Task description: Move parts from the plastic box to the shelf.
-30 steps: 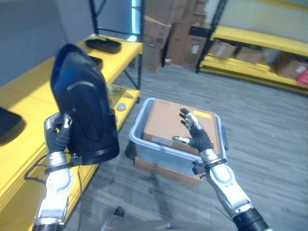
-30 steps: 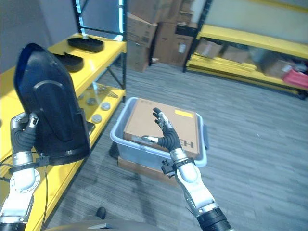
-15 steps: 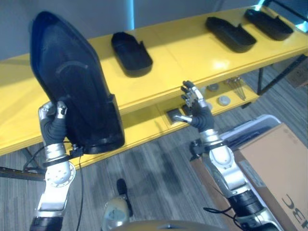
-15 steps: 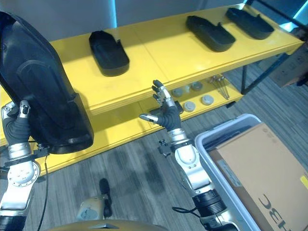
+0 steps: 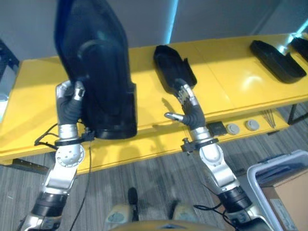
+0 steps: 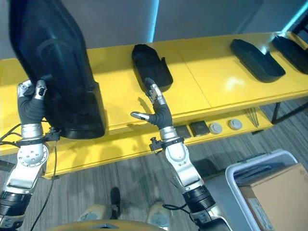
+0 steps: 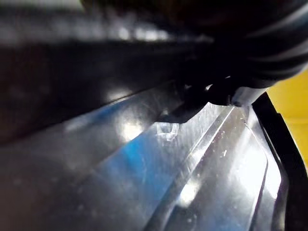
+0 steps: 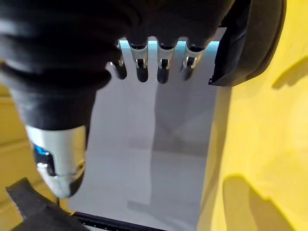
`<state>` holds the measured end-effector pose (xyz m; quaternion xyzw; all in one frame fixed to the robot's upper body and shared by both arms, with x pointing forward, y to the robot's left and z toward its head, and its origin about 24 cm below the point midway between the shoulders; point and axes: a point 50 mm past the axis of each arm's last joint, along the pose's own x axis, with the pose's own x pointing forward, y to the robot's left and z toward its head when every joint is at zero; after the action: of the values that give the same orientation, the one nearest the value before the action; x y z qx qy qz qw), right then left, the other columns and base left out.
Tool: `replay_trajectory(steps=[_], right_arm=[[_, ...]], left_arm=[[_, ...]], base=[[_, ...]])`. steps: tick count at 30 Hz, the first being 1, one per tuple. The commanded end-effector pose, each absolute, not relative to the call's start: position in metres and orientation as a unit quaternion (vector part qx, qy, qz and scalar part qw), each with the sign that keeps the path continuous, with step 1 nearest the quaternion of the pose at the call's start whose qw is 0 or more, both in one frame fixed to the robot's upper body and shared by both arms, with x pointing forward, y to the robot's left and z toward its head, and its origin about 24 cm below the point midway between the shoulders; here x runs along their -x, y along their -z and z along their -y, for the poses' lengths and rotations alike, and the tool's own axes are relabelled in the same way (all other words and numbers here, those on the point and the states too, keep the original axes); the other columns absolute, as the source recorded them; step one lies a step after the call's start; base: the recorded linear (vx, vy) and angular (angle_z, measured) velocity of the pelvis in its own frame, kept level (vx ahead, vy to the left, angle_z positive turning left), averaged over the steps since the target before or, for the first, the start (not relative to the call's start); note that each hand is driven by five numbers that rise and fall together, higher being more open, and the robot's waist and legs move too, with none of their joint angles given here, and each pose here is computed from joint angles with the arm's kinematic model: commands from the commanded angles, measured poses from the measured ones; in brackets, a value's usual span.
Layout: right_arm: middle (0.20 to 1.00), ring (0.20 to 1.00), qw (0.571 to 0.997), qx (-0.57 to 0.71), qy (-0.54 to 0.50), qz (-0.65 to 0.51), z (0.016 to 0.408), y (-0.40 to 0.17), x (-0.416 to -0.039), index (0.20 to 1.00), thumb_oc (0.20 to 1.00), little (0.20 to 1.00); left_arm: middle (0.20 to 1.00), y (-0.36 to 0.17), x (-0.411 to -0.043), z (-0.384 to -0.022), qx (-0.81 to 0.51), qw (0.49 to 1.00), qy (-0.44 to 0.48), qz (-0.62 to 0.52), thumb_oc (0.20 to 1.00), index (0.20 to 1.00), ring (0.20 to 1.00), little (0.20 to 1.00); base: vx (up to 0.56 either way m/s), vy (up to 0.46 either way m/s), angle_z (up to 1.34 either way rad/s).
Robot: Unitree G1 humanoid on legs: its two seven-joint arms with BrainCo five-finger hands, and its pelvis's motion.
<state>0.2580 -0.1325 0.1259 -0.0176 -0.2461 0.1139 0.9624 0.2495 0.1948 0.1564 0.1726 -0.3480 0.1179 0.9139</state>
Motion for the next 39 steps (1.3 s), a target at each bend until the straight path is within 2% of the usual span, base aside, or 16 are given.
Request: replay_trajectory(steps=[1,4,9,14,21,28,33,39], right_arm=[[1.0,1.0,0.939,0.028,-0.092,0.329,0.149,-0.153,-0.249,1.0,1.0,1.0],[1.0,1.0,0.933,0.028,-0.099,0.345,0.147,-0.159,-0.246,1.0,1.0,1.0],[1.0,1.0,0.927,0.01,-0.135,0.35,0.136,-0.161,-0.244,1.0,1.0,1.0],[1.0,1.0,0.928,0.015,-0.136,0.348,0.142,-0.162,-0.243,1.0,1.0,1.0],[1.0,1.0,0.935,0.015,-0.11,0.337,0.152,-0.155,-0.239,1.0,1.0,1.0],[1.0,1.0,0.936,0.002,-0.12,0.332,0.14,-0.154,-0.241,1.0,1.0,1.0],[1.0,1.0,0.931,0.03,-0.142,0.335,0.129,-0.156,-0.239,1.0,1.0,1.0],[1.0,1.0,0.932,0.03,-0.131,0.336,0.142,-0.154,-0.229,1.0,1.0,1.0]], left_arm=[[0.2,-0.179,-0.249,-0.174,-0.148,0.896,-0.054,0.416,0.2,0.2,0.2,0.2],[0.2,-0.175,-0.247,-0.17,-0.151,0.898,-0.044,0.41,0.2,0.2,0.2,0.2],[0.2,-0.167,-0.24,-0.175,-0.132,0.906,-0.068,0.396,0.2,0.2,0.2,0.2],[0.2,-0.164,-0.237,-0.176,-0.158,0.904,-0.065,0.391,0.2,0.2,0.2,0.2],[0.2,-0.165,-0.246,-0.181,-0.196,0.9,-0.061,0.384,0.2,0.2,0.2,0.2],[0.2,-0.176,-0.245,-0.187,-0.238,0.883,-0.053,0.402,0.2,0.2,0.2,0.2],[0.2,-0.177,-0.25,-0.199,-0.249,0.882,-0.087,0.391,0.2,0.2,0.2,0.2],[0.2,-0.171,-0.257,-0.209,-0.275,0.881,-0.113,0.368,0.2,0.2,0.2,0.2]], base=[[0.11,-0.091,1.77],[0.06,-0.154,1.32],[0.02,-0.076,0.08],[0.02,0.073,0.23],[0.12,0.249,0.36],[0.15,0.33,-0.18],[0.06,0.288,-0.02],[0.03,0.072,-0.56]])
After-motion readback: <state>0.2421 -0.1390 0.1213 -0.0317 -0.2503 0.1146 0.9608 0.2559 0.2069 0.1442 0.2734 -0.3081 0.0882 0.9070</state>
